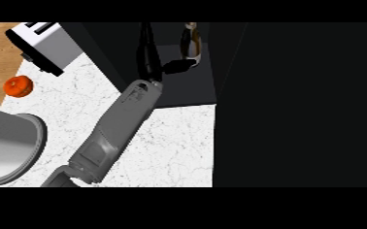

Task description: Pick up the wine, place it into the cabinet and close the cabinet

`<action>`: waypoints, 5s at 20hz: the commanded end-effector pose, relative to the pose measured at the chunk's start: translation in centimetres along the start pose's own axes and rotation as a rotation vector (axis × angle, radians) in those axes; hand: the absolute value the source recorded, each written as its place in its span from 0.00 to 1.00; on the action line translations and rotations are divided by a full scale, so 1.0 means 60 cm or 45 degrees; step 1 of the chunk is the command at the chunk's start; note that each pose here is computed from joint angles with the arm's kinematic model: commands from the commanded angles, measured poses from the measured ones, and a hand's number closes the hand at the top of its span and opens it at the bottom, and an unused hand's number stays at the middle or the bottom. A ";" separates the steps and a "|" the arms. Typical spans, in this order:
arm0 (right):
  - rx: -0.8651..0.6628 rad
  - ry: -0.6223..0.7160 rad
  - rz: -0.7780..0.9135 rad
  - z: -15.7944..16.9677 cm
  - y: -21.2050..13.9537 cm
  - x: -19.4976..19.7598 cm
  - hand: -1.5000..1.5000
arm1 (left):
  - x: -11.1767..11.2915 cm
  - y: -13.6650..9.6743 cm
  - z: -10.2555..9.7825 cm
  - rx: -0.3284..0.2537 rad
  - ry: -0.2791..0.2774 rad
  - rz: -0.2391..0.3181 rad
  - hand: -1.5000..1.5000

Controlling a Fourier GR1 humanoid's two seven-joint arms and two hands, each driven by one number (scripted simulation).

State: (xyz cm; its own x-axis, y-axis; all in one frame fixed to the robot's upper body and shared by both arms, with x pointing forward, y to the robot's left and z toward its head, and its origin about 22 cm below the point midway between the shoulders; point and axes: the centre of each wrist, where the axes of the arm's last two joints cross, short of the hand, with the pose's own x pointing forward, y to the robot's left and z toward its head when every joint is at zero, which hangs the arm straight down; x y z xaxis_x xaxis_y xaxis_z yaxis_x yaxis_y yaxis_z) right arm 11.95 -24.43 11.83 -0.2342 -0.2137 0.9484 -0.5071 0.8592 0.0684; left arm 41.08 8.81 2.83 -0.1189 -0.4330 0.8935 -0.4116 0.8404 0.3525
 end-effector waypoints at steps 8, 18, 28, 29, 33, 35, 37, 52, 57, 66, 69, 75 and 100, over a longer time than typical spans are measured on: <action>-0.008 -0.041 0.030 0.017 0.013 0.031 0.00 | 0.028 -0.007 0.041 -0.070 -0.018 0.328 0.00; -0.090 -0.037 0.047 0.010 0.035 0.053 0.00 | 0.018 0.014 0.128 -0.266 -0.074 0.470 0.00; -0.103 -0.014 0.088 0.012 0.033 0.077 0.00 | 0.031 0.100 0.187 -0.329 -0.085 0.629 0.00; -0.112 0.000 0.109 0.013 0.024 0.062 0.00 | 0.013 0.129 0.192 -0.347 -0.093 0.626 0.00; -0.117 0.025 0.142 0.025 0.022 0.062 0.00 | 0.034 0.181 0.212 -0.382 -0.089 0.620 0.00; -0.110 0.002 0.153 0.003 0.017 0.084 0.00 | 0.035 0.197 0.229 -0.418 -0.092 0.633 0.00; -0.088 -0.003 0.135 0.015 0.040 0.091 0.00 | 0.012 0.231 0.222 -0.364 -0.133 0.592 0.00; 0.288 0.194 0.331 -0.001 0.010 0.061 1.00 | -0.008 0.394 0.231 -0.627 -0.142 0.739 1.00; 0.288 0.141 0.255 0.017 0.030 0.069 1.00 | -0.033 0.453 0.229 -0.587 -0.157 0.735 1.00; 0.499 0.112 0.048 -0.017 0.055 0.071 1.00 | -0.067 0.473 0.216 -0.592 -0.160 0.738 1.00; 0.535 0.119 0.044 -0.029 0.066 0.075 1.00 | -0.074 0.478 0.247 -0.618 -0.128 0.744 1.00; 0.627 0.057 -0.002 -0.100 0.097 0.053 1.00 | -0.059 0.517 0.222 -0.625 -0.175 0.727 1.00; 0.533 0.073 -0.147 -0.421 0.203 0.039 1.00 | -0.068 0.526 0.213 -0.641 -0.165 0.758 1.00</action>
State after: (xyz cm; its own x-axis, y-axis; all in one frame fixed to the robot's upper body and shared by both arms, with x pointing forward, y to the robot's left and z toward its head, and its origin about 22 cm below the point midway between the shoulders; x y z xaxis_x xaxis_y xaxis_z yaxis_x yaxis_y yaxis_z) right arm 23.64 -4.15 22.36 -0.1257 -0.2401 0.9626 -0.8376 0.5457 0.0268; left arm 16.26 33.63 6.35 -0.2925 0.1247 0.9481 0.2087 0.9759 -0.0640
